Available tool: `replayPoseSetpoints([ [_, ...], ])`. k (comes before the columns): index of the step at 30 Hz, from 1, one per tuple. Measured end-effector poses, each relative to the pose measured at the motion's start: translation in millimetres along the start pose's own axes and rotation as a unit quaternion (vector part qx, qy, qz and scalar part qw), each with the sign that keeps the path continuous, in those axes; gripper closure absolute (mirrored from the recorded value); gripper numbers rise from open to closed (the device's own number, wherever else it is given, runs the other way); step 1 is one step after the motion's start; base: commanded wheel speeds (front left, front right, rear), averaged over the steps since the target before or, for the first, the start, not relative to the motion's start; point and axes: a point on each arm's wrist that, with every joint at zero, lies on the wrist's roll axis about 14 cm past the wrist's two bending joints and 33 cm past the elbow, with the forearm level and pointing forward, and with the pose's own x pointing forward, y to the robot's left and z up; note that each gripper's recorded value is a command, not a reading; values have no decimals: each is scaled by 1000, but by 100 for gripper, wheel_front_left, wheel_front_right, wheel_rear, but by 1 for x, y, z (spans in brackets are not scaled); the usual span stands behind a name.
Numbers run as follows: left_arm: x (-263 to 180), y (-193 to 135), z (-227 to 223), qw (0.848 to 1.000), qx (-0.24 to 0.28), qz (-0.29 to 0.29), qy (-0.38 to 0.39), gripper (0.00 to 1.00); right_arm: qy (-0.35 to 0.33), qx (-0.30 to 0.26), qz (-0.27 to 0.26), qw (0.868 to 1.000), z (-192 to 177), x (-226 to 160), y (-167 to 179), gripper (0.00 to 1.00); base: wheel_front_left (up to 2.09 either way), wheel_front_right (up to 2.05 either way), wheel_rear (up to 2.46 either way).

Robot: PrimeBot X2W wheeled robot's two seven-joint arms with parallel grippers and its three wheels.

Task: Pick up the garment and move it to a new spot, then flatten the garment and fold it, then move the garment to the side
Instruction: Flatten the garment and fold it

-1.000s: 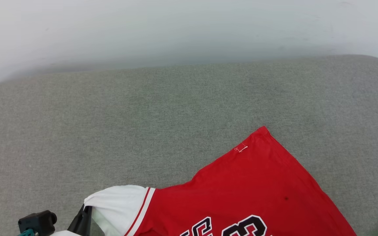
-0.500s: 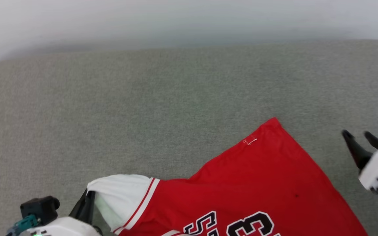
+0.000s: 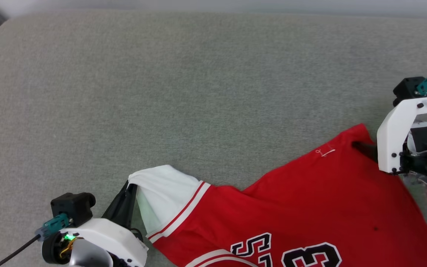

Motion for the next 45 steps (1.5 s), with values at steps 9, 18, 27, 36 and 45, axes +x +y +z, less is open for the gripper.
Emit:
replayPoseSetpoints([
  [9, 5, 8, -10, 1000, -8, 14, 9, 100, 76, -15, 15, 997, -12, 27, 13, 93, 0, 0, 0],
  [18, 5, 7, -7, 1000, -8, 11, 4, 100, 66, -23, 30, 997, -10, 21, 22, 100, 0, 0, 0],
  [27, 0, 6, 53, 996, 56, -10, -68, 100, -58, -37, 10, 998, 32, -31, 15, 100, 0, 0, 0],
  [36, 7, -46, 186, 968, 131, -79, -197, 100, -235, -40, -39, 970, 98, -132, -7, 100, 0, 0, 0],
  [45, 37, -98, 286, 941, 172, -105, -270, 100, -372, -54, -93, 922, 156, -217, -29, 100, 0, 0, 0],
])
